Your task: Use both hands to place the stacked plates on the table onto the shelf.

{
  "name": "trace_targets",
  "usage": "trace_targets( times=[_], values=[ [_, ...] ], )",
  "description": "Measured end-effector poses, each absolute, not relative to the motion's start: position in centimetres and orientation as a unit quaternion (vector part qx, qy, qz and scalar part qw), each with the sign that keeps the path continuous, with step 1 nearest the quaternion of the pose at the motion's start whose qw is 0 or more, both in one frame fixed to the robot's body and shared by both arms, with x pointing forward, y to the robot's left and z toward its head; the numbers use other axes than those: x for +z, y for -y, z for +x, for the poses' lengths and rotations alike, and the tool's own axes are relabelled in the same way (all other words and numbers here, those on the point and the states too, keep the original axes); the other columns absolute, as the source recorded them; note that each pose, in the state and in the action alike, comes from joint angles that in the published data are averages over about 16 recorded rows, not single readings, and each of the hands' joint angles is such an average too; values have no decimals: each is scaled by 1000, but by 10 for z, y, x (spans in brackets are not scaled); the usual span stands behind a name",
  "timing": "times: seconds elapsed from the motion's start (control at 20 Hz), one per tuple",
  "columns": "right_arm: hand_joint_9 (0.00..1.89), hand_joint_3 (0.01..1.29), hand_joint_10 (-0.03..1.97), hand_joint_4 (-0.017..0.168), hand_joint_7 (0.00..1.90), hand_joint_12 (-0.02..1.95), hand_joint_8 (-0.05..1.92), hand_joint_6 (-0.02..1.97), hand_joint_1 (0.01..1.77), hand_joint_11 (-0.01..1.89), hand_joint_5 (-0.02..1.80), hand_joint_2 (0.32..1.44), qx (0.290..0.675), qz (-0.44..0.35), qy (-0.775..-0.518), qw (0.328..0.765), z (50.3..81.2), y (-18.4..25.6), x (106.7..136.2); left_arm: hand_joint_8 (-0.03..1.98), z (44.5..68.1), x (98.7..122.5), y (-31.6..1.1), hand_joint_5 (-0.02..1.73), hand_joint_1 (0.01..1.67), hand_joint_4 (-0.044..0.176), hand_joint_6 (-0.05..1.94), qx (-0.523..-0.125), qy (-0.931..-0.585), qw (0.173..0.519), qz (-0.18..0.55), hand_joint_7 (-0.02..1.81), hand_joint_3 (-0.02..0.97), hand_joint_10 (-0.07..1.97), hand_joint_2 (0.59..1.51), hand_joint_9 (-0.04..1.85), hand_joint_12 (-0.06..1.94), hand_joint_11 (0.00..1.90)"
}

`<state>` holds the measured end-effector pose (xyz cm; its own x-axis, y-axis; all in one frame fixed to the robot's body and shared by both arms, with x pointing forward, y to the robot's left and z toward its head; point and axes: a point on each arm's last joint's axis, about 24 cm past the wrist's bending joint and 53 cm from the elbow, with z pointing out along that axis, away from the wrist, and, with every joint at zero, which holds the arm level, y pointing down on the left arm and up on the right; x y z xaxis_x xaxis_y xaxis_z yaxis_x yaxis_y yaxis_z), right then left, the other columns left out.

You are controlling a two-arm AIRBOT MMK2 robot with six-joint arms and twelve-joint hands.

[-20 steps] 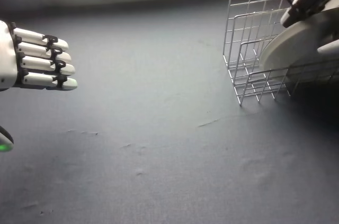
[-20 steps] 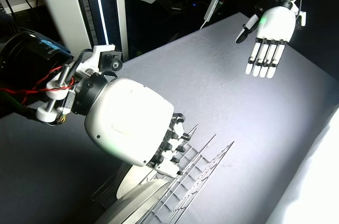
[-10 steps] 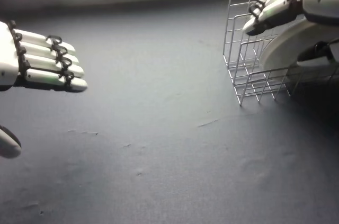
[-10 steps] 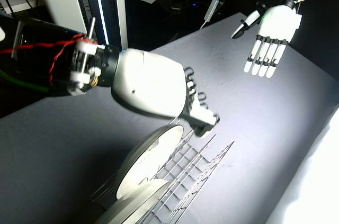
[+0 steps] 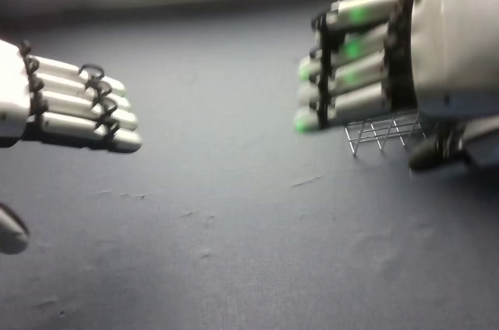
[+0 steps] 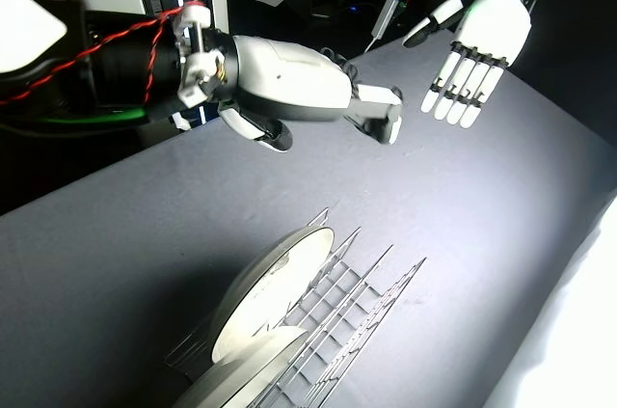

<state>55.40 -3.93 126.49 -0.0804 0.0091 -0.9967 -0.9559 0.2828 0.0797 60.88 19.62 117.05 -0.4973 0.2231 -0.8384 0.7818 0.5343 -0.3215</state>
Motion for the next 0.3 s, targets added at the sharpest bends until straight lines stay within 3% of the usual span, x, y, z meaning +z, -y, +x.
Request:
trace_targets(
  times=[0.3],
  values=[
    [493, 12, 36, 2, 523, 1257, 16, 25, 877, 55, 472, 1015, 450, -453, -563, 525, 529, 32, 1255, 32, 614, 1166, -207, 161, 14, 0, 26, -355, -795, 382, 310, 197, 19, 24, 1107, 175, 246, 52]
  ],
)
